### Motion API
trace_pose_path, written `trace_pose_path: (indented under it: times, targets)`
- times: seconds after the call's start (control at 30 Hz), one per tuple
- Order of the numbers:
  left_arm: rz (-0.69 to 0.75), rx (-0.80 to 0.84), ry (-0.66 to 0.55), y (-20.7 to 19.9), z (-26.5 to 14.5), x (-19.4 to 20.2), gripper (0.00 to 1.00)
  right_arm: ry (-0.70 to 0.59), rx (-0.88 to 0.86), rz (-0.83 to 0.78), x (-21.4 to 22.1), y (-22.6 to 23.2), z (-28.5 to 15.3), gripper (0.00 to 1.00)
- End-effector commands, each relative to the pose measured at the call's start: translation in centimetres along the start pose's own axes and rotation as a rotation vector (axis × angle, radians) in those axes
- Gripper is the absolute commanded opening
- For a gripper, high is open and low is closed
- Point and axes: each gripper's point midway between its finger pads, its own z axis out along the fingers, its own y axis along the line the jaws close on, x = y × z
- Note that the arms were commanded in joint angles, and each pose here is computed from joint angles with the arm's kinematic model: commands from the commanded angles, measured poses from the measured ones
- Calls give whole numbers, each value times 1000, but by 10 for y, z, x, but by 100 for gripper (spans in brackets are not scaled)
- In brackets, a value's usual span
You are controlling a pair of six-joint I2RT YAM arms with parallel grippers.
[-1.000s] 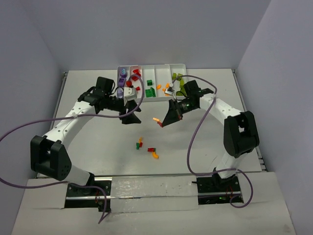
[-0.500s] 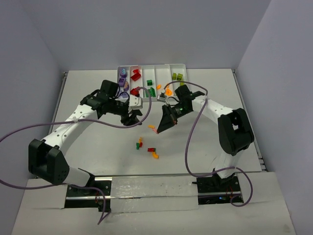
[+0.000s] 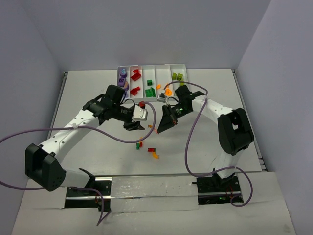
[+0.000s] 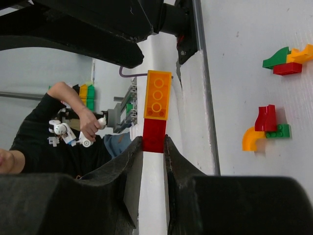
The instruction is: Sort the legos into containers by color
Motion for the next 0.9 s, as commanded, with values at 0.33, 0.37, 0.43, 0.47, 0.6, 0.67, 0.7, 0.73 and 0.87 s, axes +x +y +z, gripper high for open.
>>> trace_pose_path:
  times: [0.33, 0.37, 0.43, 0.47, 0.6, 0.67, 0.7, 0.73, 0.87]
  targets:
    - [92, 17, 6, 0, 12, -12, 51, 13, -18, -61, -4, 14, 3, 0]
    - [92, 19, 6, -1, 12, -12, 51, 14, -18, -61, -4, 14, 3, 0]
    - [93, 23, 4, -1, 14, -13, 50, 15, -19, -60, -4, 14, 4, 0]
    - [93, 26, 4, -1, 15, -14, 49, 16, -20, -59, -4, 14, 4, 0]
    - [98, 30, 4, -2, 18, -15, 48, 15, -24, -63, -5, 15, 4, 0]
    - [101, 29, 4, -1, 20, -16, 47, 15, -25, -63, -5, 15, 4, 0]
    - [105, 29, 7, -2, 22, -16, 47, 15, -26, -60, -5, 15, 4, 0]
    - [106, 30, 8, -2, 23, -15, 46, 15, -26, -61, -5, 15, 4, 0]
    - [107, 24, 12, -1, 27, -16, 42, 15, -27, -57, -5, 14, 4, 0]
